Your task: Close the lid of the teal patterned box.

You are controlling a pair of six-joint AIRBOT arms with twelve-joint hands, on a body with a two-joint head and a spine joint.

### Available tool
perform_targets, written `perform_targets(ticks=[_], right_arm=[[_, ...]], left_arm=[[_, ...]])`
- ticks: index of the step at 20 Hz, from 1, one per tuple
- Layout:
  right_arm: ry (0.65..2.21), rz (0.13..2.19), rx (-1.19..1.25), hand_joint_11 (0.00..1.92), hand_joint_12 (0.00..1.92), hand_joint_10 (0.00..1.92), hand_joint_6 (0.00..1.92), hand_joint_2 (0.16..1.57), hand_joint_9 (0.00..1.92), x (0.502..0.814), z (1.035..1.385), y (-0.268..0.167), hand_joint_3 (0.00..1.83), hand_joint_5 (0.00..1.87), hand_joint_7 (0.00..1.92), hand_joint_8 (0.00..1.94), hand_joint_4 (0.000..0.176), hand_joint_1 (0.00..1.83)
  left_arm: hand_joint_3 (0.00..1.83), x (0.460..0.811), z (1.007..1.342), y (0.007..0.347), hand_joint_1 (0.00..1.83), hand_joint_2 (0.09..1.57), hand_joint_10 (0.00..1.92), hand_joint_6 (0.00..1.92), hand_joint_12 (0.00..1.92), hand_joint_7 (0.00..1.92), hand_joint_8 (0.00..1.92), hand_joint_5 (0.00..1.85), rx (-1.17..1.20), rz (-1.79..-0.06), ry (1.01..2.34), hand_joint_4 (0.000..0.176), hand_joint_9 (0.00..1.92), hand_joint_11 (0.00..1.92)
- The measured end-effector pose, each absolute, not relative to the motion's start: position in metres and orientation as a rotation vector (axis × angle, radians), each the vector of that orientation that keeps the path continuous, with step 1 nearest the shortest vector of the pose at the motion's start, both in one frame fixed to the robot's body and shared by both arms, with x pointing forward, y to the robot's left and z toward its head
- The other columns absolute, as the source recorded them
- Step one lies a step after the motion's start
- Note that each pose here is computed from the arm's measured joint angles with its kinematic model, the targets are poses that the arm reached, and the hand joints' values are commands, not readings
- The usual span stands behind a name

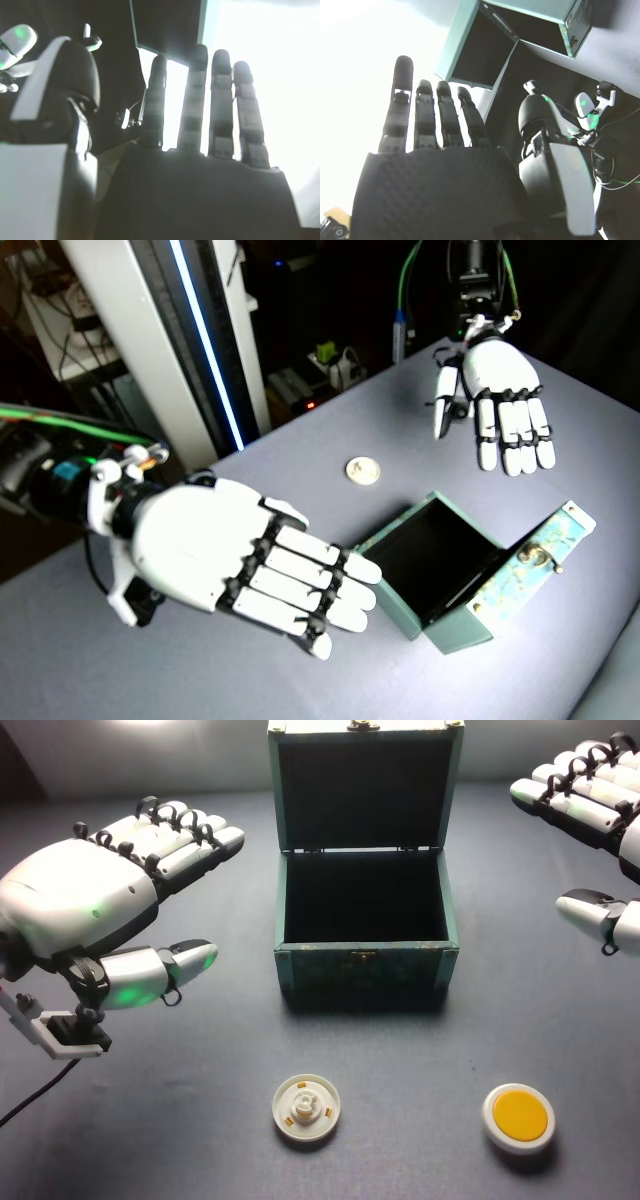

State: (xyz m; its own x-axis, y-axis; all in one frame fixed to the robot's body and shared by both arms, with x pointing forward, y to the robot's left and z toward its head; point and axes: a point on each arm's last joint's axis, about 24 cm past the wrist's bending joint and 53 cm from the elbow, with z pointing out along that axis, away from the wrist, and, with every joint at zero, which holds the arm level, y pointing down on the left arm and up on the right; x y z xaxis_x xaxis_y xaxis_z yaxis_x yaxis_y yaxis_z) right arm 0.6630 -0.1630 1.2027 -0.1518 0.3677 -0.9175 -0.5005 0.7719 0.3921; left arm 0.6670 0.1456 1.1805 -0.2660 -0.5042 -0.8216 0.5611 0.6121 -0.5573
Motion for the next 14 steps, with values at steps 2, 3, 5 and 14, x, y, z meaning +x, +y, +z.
perform_targets(ticks=[2,3,5,14], right_arm=[[1.548,0.759,-0.110,0.00,0.00,0.00,0.00,1.42,0.00,0.663,1.203,-0.163,0.03,0.00,0.00,0.00,0.000,0.35],[1.548,0.759,-0.111,0.00,0.00,0.00,0.00,1.42,0.00,0.663,1.203,-0.163,0.03,0.00,0.00,0.00,0.000,0.35],[1.548,0.759,-0.111,0.00,0.00,0.00,0.00,1.42,0.00,0.663,1.203,-0.163,0.03,0.00,0.00,0.00,0.000,0.35],[1.441,0.786,-0.032,0.00,0.58,0.00,0.00,1.45,0.00,0.693,1.238,-0.165,0.00,0.00,0.00,0.00,0.000,0.21]], left_arm=[[0.01,0.667,1.179,0.145,0.25,1.39,0.00,0.00,0.00,0.00,0.00,0.00,0.054,-1.016,1.538,0.019,0.00,0.00],[0.01,0.667,1.179,0.145,0.23,1.39,0.00,0.00,0.00,0.00,0.00,0.00,0.056,-1.016,1.540,0.035,0.00,0.00],[0.01,0.667,1.178,0.145,0.25,1.40,0.00,0.00,0.00,0.00,0.00,0.00,0.055,-1.015,1.541,0.033,0.00,0.00],[0.00,0.672,1.175,0.124,0.32,1.41,0.00,0.00,0.00,0.00,0.00,0.00,0.090,-1.039,1.550,0.041,0.00,0.00]])
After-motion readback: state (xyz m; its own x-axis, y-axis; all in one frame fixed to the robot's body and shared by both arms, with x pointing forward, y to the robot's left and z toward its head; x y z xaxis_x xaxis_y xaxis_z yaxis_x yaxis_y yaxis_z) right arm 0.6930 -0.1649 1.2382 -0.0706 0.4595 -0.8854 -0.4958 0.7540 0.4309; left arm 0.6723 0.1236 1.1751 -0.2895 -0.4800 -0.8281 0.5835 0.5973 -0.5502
